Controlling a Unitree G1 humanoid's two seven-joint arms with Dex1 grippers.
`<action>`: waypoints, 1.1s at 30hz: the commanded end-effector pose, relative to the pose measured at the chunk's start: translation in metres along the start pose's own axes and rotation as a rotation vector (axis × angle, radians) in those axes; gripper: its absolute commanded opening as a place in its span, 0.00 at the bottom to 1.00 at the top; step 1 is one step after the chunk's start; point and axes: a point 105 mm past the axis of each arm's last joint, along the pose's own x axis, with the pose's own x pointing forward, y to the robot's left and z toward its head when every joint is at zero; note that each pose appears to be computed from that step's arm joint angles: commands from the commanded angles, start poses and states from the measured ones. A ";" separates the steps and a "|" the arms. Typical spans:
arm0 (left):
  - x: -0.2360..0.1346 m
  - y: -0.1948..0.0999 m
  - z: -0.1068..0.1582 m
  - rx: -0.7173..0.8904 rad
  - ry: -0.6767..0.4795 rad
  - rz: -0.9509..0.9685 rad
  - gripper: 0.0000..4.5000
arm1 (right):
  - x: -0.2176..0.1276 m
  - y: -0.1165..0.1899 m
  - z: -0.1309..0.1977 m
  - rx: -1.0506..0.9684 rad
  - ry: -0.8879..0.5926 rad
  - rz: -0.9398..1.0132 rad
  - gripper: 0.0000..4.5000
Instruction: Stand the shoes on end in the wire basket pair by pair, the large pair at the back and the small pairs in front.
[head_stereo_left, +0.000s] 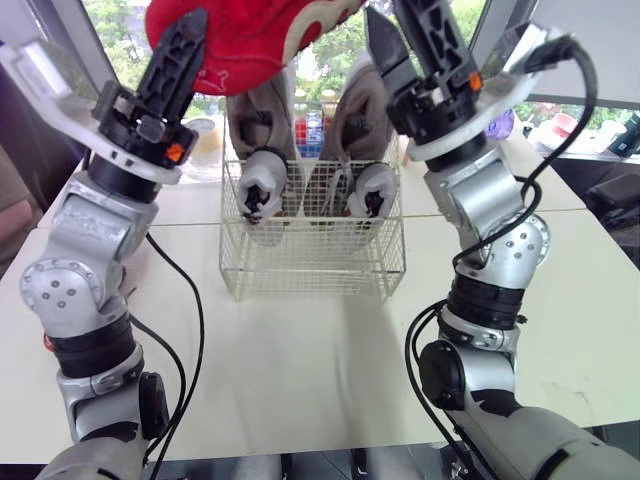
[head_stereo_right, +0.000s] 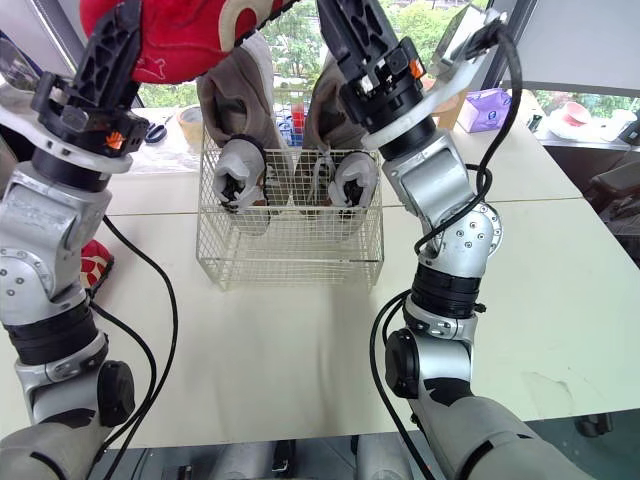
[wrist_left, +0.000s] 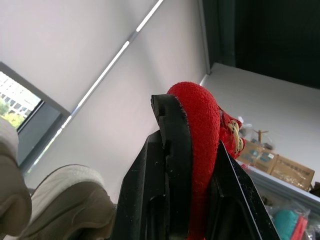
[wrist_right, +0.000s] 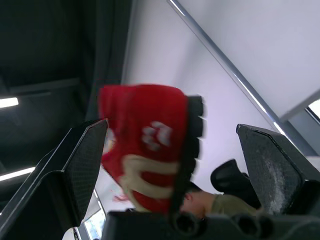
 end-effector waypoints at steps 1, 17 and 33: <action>0.000 -0.003 -0.007 0.042 0.044 -0.016 0.04 | 0.010 0.021 0.002 -0.003 -0.011 0.082 0.98; -0.003 0.006 -0.027 0.100 0.127 0.012 0.04 | 0.009 0.017 -0.005 -0.012 -0.001 0.064 0.36; -0.073 -0.008 -0.074 0.099 0.336 0.285 0.97 | -0.011 0.030 0.068 -0.361 0.175 0.107 0.31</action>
